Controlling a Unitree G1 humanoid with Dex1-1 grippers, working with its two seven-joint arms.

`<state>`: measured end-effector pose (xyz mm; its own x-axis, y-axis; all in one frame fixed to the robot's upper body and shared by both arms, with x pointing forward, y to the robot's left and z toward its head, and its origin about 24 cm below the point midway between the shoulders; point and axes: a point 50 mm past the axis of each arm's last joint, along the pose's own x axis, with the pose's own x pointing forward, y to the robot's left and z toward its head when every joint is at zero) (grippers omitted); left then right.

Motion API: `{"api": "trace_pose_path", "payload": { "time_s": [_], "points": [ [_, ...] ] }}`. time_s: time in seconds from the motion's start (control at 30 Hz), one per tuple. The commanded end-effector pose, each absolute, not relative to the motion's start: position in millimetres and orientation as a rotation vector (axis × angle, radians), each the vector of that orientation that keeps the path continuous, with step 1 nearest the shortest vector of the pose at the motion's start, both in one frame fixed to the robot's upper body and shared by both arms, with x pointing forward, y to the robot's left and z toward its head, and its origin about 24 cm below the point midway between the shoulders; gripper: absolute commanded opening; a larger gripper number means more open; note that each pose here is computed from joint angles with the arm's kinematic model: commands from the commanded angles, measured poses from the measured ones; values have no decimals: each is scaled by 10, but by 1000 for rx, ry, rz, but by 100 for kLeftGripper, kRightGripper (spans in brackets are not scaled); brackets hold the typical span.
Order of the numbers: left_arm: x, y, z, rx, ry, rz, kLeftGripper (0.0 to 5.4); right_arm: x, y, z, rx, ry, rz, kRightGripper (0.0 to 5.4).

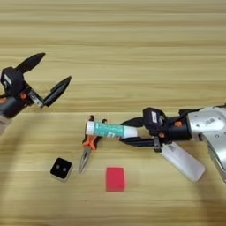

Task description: Move the objects on the table

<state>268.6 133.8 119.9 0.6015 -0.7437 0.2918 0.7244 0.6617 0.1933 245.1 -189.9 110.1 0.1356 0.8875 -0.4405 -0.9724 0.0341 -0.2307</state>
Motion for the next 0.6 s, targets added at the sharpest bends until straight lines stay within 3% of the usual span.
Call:
{"api": "trace_pose_path", "payload": {
  "time_s": [0.03,0.4,0.6],
  "points": [
    [2559,1277,1168,87,-333,-990,540,2481,-1855,1216,-587,187,1476,170],
    [2309,1120,1096,162,-265,-1294,540,2509,-1781,1293,-607,186,1506,170],
    [2247,1070,1082,163,-248,-1371,540,2506,-1772,1294,-612,196,1516,170]
  ]
}}
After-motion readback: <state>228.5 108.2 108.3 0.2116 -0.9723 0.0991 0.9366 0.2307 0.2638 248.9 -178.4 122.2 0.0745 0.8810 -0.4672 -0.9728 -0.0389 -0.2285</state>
